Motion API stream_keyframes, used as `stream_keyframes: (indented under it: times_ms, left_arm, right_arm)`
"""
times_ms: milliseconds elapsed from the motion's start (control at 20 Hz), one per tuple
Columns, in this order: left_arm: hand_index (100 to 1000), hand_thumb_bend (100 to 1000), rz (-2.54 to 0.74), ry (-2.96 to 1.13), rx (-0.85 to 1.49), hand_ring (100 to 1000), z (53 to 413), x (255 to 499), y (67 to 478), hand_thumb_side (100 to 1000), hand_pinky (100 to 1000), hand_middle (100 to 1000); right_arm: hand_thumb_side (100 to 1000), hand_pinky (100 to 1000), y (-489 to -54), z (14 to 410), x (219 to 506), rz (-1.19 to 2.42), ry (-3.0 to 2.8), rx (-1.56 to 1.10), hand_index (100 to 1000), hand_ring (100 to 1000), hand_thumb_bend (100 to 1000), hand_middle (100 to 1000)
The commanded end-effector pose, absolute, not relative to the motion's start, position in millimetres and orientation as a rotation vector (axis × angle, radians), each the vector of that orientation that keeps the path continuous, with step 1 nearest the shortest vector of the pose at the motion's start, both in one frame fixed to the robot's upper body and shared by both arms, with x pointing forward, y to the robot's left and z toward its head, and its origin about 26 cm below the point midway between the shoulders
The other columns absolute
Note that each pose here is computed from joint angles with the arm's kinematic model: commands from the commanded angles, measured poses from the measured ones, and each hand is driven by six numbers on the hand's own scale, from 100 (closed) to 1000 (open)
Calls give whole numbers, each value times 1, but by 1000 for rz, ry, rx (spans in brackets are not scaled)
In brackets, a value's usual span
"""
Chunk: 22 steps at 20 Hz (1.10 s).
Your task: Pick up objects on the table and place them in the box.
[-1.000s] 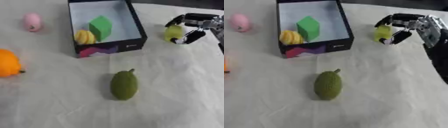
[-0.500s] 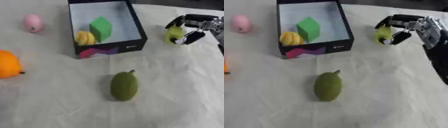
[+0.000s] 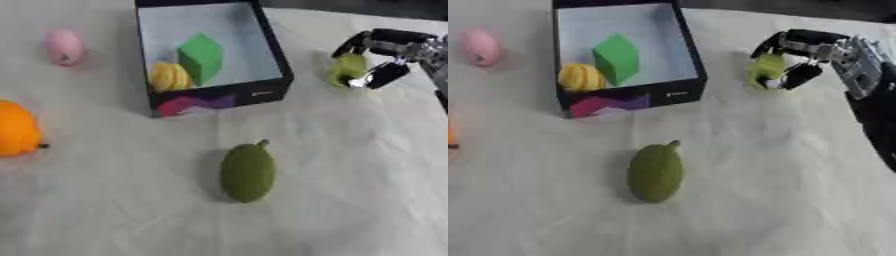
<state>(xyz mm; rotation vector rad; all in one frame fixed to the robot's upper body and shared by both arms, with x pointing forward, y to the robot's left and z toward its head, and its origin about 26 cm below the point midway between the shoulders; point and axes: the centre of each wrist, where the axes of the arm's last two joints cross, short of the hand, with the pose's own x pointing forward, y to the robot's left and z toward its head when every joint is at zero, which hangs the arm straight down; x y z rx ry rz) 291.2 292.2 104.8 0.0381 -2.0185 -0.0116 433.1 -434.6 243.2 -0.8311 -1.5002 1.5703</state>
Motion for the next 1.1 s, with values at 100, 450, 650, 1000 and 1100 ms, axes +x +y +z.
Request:
stream_keyframes:
  times_ms: [100,450,650,1000,1100]
  left_arm:
    - [684,166,-31,-2035,47,767,111,290,294,940,972,648]
    - [681,167,-34,-2022,53,765,108,288,296,932,972,645]
    - [680,166,-41,-2015,55,765,107,288,298,930,972,645]
    - [678,167,-56,-2011,53,764,107,288,298,927,972,642]
    - [678,165,-61,-2015,49,764,108,289,298,927,972,642]
  right_arm:
    - [355,730,-439,270,428,1553,-1560,-894,801,596,226,648]
    - [331,731,-423,301,428,1544,-1690,-885,798,595,188,642]
    - [343,733,-405,320,432,1553,-1763,-877,799,595,210,644]
    - [362,733,-366,350,441,1576,-1899,-882,795,593,265,639]
    - [369,734,-357,360,440,1580,-1943,-903,798,592,279,642]
